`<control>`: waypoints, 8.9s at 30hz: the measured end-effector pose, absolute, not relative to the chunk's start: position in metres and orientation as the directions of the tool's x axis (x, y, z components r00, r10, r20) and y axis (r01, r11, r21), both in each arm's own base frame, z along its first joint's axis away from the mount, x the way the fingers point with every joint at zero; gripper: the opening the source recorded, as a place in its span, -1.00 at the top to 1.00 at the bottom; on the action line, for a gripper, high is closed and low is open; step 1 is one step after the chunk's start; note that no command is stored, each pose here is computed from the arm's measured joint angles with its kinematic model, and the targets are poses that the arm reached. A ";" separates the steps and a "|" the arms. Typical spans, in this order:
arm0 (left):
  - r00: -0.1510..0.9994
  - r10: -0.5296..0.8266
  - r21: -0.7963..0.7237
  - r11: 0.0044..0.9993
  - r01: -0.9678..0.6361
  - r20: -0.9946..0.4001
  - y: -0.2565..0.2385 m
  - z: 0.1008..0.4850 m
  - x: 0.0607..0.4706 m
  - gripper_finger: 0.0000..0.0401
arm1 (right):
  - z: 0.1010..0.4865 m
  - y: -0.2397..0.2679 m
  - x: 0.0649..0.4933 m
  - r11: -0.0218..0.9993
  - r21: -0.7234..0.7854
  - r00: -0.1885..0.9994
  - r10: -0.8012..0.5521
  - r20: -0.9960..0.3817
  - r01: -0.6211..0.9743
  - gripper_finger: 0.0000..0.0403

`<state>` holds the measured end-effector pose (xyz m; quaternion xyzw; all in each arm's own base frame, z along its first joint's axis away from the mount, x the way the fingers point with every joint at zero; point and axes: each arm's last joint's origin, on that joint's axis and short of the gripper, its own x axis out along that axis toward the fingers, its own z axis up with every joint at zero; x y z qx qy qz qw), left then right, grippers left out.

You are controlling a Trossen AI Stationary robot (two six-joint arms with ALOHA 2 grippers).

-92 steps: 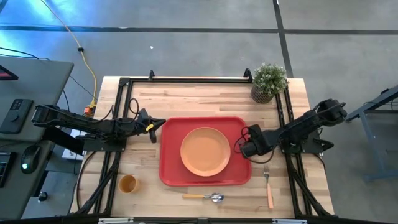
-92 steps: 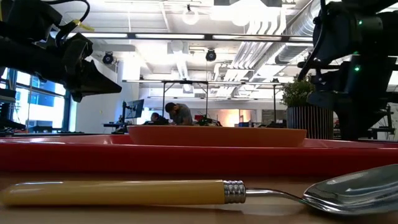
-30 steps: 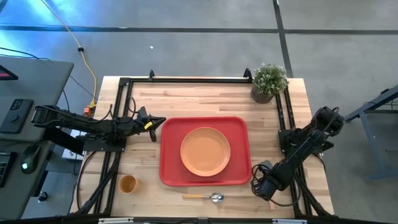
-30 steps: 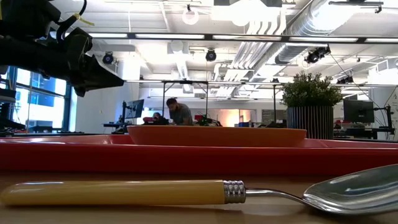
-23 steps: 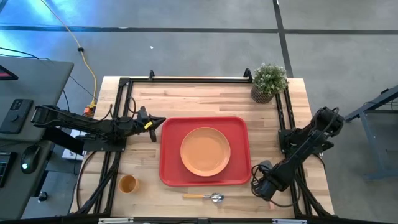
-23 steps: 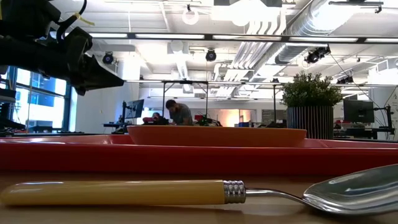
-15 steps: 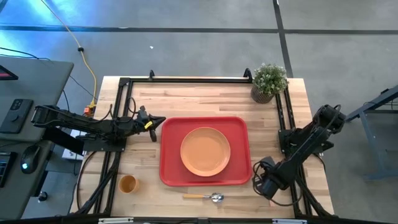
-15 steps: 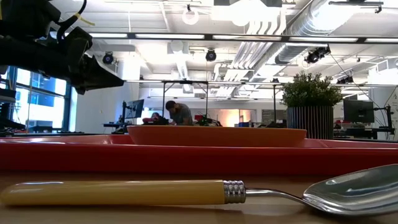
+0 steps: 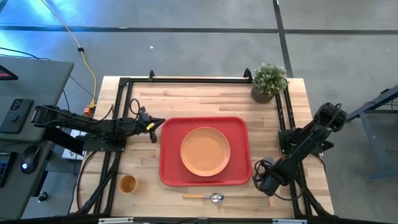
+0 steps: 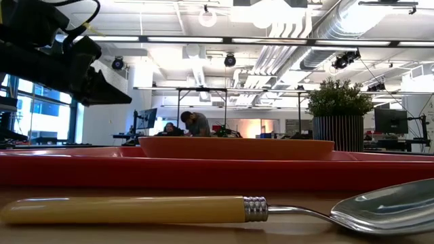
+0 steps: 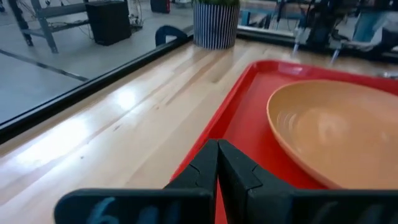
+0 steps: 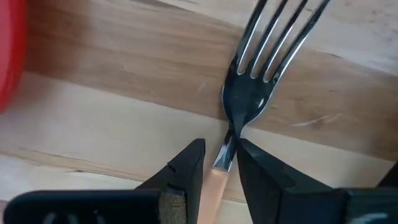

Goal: Pick and place plate/cup/fork/spoon on tray
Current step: Put the orange fork on the red serving tray to the right of the orange plate, then put the orange spoon on the red serving tray to the right of the orange fork

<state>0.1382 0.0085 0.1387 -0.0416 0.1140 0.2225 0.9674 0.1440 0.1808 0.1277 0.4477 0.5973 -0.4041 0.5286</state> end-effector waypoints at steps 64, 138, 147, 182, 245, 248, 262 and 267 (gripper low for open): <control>0.836 0.376 0.020 0.916 -0.402 -0.399 0.007 0.123 0.133 1.00 | 0.141 0.059 0.245 0.177 0.380 0.413 -0.222 -0.883 0.908 0.94; 0.907 0.195 -0.015 0.976 -0.216 -0.374 -0.015 0.126 0.134 1.00 | 0.223 0.250 0.389 0.713 0.222 0.539 -0.253 -0.804 0.665 0.46; 0.893 0.156 0.005 0.985 -0.170 -0.421 -0.015 0.121 0.132 1.00 | 0.200 0.268 0.413 0.740 0.311 0.587 -0.139 -0.798 0.597 0.46; 0.949 0.084 -0.142 0.981 -0.132 -0.303 -0.018 0.134 0.137 1.00 | 0.191 0.249 0.382 0.491 0.138 0.400 -0.483 -0.779 0.860 0.45; 0.953 0.150 -0.210 0.955 -0.209 -0.264 -0.016 0.137 0.138 1.00 | 0.161 0.320 0.321 0.326 0.235 0.235 0.041 -0.971 0.916 -0.16; 0.953 0.149 -0.210 0.955 -0.208 -0.264 -0.016 0.137 0.138 1.00 | 0.149 0.319 0.321 0.295 0.267 0.268 0.038 -0.963 0.917 -0.16; 0.950 0.150 -0.206 0.956 -0.210 -0.273 -0.016 0.136 0.138 1.00 | 0.142 0.314 0.320 0.315 0.293 0.305 0.011 -0.952 0.903 -0.16; 0.948 0.156 -0.202 0.955 -0.216 -0.278 -0.016 0.136 0.138 1.00 | 0.142 0.309 0.323 0.339 0.280 0.296 0.007 -0.955 0.898 -0.16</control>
